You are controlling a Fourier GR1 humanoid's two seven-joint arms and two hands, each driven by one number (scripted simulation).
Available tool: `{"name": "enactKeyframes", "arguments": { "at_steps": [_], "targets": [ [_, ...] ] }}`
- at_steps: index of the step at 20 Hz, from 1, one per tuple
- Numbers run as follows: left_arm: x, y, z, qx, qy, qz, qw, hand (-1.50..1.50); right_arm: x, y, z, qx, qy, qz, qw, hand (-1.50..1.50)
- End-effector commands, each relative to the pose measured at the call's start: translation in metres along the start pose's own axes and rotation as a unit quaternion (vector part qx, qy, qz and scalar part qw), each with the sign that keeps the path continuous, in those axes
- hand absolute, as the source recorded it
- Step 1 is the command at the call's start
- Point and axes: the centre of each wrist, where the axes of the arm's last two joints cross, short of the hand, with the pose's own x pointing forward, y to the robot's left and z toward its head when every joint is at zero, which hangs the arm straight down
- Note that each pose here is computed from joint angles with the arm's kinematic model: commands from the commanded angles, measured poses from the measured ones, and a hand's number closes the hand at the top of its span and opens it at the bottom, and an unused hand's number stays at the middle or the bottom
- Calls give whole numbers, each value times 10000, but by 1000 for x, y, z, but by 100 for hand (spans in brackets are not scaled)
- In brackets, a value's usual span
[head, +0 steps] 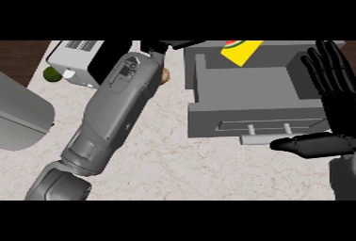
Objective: Pick up the cup, place it into the drawer and close the drawer
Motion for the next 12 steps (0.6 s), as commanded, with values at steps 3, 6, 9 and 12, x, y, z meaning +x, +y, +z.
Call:
{"name": "enactKeyframes", "arguments": {
  "at_steps": [3,6,9,12],
  "targets": [
    [-3,-26,-7,80,755,-420,9962,150,-6,-7,-7,121,-70,-81,9999,-150],
    [-9,-25,-10,30,880,-772,9931,150,6,-5,-12,185,-233,-134,9995,-150],
    [-22,-22,-3,-202,1289,-871,9876,150,5,-8,-8,305,-205,-119,9993,-150],
    [-17,-28,-7,-610,1705,-974,9786,150,1,-1,-22,267,-269,-182,9991,-150]
  ]
}}
